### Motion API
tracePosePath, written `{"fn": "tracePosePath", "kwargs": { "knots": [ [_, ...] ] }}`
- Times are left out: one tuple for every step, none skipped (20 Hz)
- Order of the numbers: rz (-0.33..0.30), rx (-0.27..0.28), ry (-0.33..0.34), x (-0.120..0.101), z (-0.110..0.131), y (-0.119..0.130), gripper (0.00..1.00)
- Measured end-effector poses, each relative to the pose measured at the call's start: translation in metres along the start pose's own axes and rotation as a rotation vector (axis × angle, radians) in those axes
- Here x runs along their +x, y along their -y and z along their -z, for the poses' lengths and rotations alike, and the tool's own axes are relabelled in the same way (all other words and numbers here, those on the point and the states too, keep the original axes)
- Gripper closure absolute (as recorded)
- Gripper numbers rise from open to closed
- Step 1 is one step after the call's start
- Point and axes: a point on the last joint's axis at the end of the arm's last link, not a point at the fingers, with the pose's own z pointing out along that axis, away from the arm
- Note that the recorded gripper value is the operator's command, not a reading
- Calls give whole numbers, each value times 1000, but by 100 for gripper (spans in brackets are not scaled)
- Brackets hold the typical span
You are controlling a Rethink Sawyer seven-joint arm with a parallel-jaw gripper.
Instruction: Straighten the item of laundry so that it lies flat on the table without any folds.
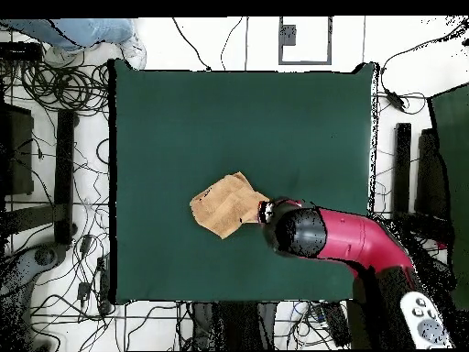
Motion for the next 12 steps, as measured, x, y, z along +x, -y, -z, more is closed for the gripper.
{"fn": "tracePosePath", "kwargs": {
  "knots": [
    [9,-4,-1,-2,-6,0,0],
    [18,-7,-2,-3,-10,0,0],
    [35,-13,-4,-5,-19,-1,0],
    [49,-19,-6,-7,-26,-4,0],
    [57,-22,-7,-8,-30,-5,0],
    [67,-25,-7,-9,-34,-8,0],
    [81,-30,-8,-11,-41,-11,0],
    [90,-36,-8,-13,-46,-13,0],
    [99,-41,-7,-15,-50,-16,0],
    [111,-49,-5,-19,-56,-20,0],
    [119,-54,-3,-21,-60,-23,0],
    [129,-62,0,-24,-66,-27,0]
  ]
}}
